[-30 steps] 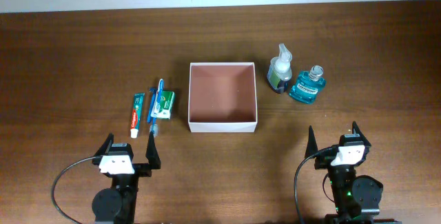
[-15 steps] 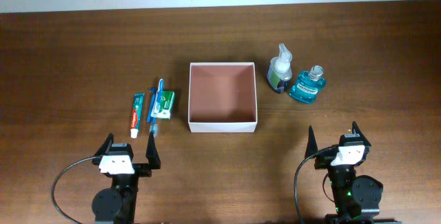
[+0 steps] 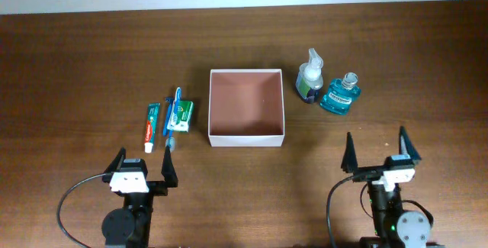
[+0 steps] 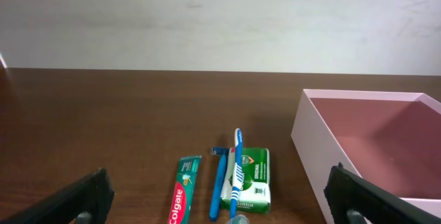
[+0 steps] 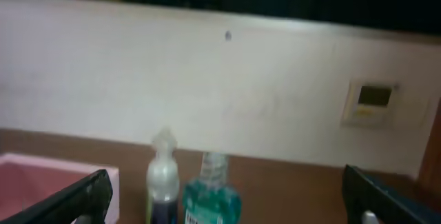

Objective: Pack container
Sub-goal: 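Move right gripper over the blue Listerine bottle and lower onto its cap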

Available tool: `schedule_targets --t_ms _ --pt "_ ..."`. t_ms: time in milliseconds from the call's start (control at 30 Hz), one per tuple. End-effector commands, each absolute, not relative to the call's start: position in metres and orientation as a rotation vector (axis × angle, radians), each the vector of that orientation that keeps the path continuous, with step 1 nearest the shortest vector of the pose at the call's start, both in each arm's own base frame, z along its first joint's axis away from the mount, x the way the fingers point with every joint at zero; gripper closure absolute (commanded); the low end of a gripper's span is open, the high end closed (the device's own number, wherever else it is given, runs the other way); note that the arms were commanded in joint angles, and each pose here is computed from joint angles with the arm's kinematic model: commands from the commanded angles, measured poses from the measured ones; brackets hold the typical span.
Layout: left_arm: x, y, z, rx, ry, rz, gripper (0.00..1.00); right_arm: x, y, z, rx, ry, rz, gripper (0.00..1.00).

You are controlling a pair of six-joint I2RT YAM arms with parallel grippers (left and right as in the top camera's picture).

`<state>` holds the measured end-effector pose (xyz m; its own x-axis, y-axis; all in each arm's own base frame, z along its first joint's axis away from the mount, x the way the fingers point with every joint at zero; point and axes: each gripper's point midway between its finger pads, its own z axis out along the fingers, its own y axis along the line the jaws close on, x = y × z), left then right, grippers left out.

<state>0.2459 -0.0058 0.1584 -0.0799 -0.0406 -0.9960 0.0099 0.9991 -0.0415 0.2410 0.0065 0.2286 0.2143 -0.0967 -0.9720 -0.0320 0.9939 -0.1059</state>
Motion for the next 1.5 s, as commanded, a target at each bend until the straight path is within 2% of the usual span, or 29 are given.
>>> schedule_targets --t_ms 0,233,533,800,967,1167,1267,1467 --pt "0.246 -0.003 0.157 -0.017 1.649 -0.018 0.01 0.232 0.000 0.264 -0.024 1.279 -0.009 0.01" --pt "0.246 -0.003 0.157 -0.018 1.649 -0.017 0.01 0.232 -0.001 0.313 0.046 1.296 0.076 0.01" --pt "0.246 -0.003 0.157 -0.017 1.649 -0.018 0.01 0.299 -0.003 0.351 0.067 1.626 0.080 0.01" --pt "0.246 -0.003 0.157 -0.017 1.649 -0.018 0.00 0.361 -0.004 0.319 0.093 2.104 0.082 0.01" --pt "0.246 -0.003 0.157 -0.017 1.649 -0.018 0.01 0.388 0.003 0.304 0.078 2.185 0.134 0.01" --pt "0.246 -0.003 0.157 -0.017 1.649 -0.018 0.01 0.392 0.020 0.275 0.035 2.281 0.251 0.01" --pt "0.246 -0.003 0.157 -0.017 1.649 -0.018 0.01 0.395 0.021 0.263 0.040 2.321 0.257 0.16" --pt "0.246 -0.003 0.157 -0.017 1.649 -0.018 0.01 0.399 0.018 0.229 0.152 2.427 0.280 0.24"
